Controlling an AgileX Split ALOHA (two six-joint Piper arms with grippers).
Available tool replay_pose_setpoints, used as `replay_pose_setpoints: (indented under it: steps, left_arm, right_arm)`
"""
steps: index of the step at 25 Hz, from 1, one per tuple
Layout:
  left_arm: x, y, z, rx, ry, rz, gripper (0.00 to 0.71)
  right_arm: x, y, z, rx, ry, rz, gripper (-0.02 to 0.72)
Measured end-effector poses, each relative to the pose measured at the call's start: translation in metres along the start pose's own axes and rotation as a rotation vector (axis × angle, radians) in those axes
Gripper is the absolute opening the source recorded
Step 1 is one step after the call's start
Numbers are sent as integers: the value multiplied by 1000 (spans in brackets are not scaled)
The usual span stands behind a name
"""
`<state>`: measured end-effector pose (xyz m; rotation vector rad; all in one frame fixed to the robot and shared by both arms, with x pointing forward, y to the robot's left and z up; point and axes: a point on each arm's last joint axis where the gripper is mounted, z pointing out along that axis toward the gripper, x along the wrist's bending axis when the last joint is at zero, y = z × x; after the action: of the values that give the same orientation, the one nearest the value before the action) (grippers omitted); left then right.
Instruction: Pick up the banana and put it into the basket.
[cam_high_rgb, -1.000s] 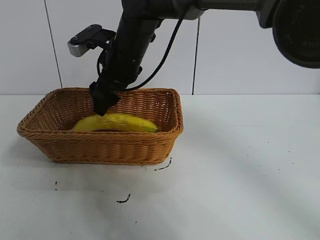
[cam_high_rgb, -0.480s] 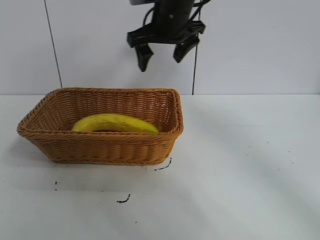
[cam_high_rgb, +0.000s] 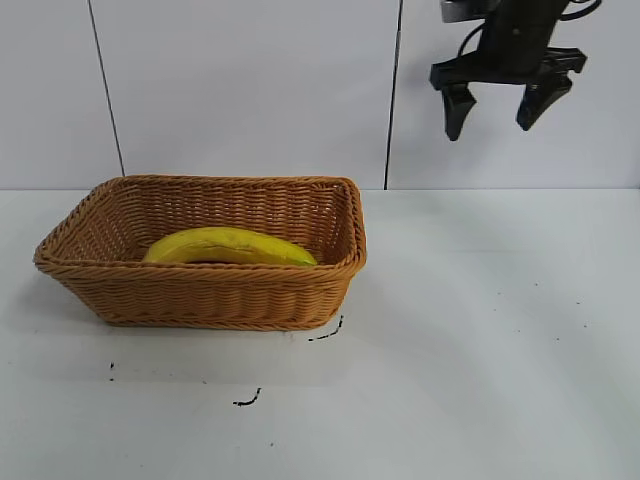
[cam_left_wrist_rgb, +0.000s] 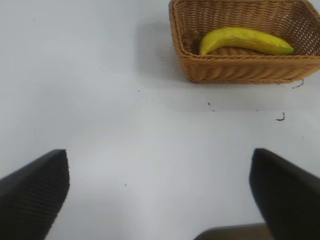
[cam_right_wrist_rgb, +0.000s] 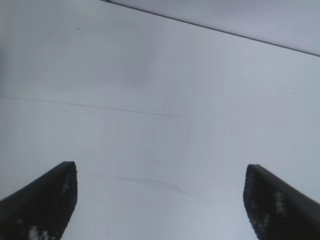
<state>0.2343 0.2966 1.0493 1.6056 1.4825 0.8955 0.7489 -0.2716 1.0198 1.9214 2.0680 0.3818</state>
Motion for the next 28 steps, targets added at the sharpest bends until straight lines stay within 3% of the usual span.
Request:
replay_pose_setpoints:
  steps: [7, 12, 17, 23, 28]
  left_arm:
    - [0, 0, 0, 0, 0, 0, 695]
    - [0, 0, 0, 0, 0, 0, 695]
    - [0, 0, 0, 0, 0, 0, 695]
    - [0, 0, 0, 0, 0, 0, 695]
    - [0, 0, 0, 0, 0, 0, 695]
  right_arm:
    - [-2, -49, -45, 110, 6, 17, 648]
    - [0, -121, -85, 220, 18, 20, 648]
    - [0, -200, -135, 230, 19, 20, 648]
    - [2, -288, -180, 69, 17, 23, 648]
    - [3, -353, -199, -203, 13, 26, 648]
